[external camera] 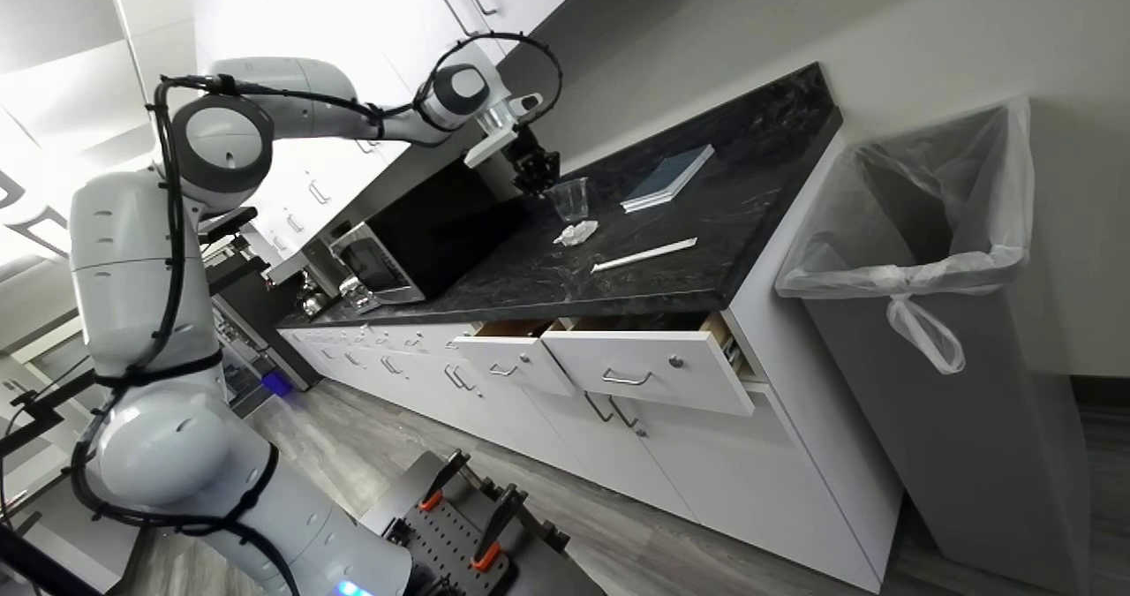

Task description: Move the colourless cup from the right to the left

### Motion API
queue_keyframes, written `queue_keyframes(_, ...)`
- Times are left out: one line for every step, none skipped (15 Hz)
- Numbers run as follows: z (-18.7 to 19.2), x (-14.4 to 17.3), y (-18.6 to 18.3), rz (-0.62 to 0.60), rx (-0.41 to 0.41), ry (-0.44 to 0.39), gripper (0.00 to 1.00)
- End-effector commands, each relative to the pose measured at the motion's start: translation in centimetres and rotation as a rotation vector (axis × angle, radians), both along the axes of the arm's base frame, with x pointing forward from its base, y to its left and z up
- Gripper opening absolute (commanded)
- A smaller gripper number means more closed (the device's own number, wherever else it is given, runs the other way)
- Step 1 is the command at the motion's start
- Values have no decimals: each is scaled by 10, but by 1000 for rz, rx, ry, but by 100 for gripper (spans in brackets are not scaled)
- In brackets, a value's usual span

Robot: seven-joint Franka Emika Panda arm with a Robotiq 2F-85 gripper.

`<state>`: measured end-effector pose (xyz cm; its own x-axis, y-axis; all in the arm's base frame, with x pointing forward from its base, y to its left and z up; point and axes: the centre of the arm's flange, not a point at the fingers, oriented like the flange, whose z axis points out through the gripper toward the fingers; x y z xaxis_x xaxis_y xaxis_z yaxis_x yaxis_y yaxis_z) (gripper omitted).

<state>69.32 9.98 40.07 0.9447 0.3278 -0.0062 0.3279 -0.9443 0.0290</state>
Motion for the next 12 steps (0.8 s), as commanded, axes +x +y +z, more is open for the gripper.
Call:
queue_keyframes(28,-30,62,156,8,131,1)
queue_keyframes(29,-35,79,208,14,156,1)
queue_keyframes(28,-36,100,267,20,170,1)
queue_keyframes(27,-39,115,326,38,175,1)
queue_keyframes(27,-41,125,360,48,168,1)
queue_keyframes(32,-41,125,364,53,152,1)
queue_keyframes(23,-51,126,324,29,144,6)
queue_keyframes(23,-52,131,341,31,142,6)
queue_keyframes(24,-51,132,346,32,141,6)
queue_keyframes(24,-50,130,345,33,139,6)
queue_keyframes(25,-49,128,346,34,138,1)
queue_keyframes(15,-44,132,388,52,111,1)
